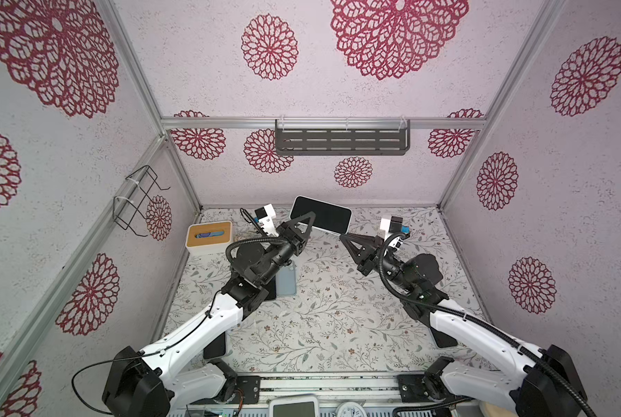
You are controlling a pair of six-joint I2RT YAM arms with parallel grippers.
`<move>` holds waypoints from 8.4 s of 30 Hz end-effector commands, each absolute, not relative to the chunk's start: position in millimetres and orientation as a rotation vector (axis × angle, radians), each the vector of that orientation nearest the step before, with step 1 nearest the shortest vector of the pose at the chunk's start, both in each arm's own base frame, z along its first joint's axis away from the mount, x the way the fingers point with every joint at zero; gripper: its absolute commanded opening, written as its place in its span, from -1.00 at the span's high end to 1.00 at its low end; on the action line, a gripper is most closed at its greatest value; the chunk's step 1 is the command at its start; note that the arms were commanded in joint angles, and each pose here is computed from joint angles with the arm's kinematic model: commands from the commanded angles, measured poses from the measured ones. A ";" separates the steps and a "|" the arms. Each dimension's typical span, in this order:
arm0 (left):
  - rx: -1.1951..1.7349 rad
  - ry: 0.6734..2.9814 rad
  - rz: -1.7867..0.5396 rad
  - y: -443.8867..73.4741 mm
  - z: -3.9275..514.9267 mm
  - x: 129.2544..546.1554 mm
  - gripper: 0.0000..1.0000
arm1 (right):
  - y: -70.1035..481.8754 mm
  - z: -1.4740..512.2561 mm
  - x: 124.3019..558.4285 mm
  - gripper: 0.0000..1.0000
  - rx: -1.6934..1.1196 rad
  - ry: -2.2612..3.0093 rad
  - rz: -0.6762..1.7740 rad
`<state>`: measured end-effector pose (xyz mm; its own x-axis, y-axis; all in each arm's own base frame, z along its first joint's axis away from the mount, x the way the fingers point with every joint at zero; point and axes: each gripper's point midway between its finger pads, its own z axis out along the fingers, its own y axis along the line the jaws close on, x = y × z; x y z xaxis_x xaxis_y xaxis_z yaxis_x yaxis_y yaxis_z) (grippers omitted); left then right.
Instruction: Take the phone out of the phone case
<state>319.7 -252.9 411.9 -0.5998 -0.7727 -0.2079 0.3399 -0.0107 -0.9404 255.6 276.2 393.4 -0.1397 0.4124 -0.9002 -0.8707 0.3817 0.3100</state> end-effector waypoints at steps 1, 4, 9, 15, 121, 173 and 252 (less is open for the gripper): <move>-0.451 1.570 -1.789 -274.7 400.5 310.4 1.00 | 269.1 390.1 271.1 1.00 -0.596 1.231 0.850; -0.431 1.585 -1.823 -282.0 403.9 307.9 1.00 | 265.1 394.6 276.8 1.00 -0.604 1.212 0.771; -0.391 1.584 -1.808 -281.3 414.2 304.8 1.00 | 250.0 405.5 279.4 1.00 -0.539 1.172 0.778; -0.380 1.503 -1.770 -252.0 431.5 310.0 1.00 | 237.0 379.9 249.4 0.58 -0.535 1.166 0.897; -0.167 1.620 -1.944 -302.4 440.9 280.4 1.00 | 242.4 404.2 292.5 0.96 -0.424 1.186 0.878; -0.162 1.478 -1.925 -281.3 446.9 302.9 1.00 | 252.6 430.1 235.1 0.20 -0.396 1.048 1.550; -0.178 1.655 -1.920 -302.1 434.6 306.9 1.00 | 244.1 400.0 266.8 0.03 -0.419 1.160 1.257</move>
<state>323.6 -299.2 404.6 -0.8151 -0.5334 -0.2262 0.2572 0.0167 -0.9662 260.8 252.3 382.5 -0.1717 0.4791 -0.8608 -0.8884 0.3022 0.3455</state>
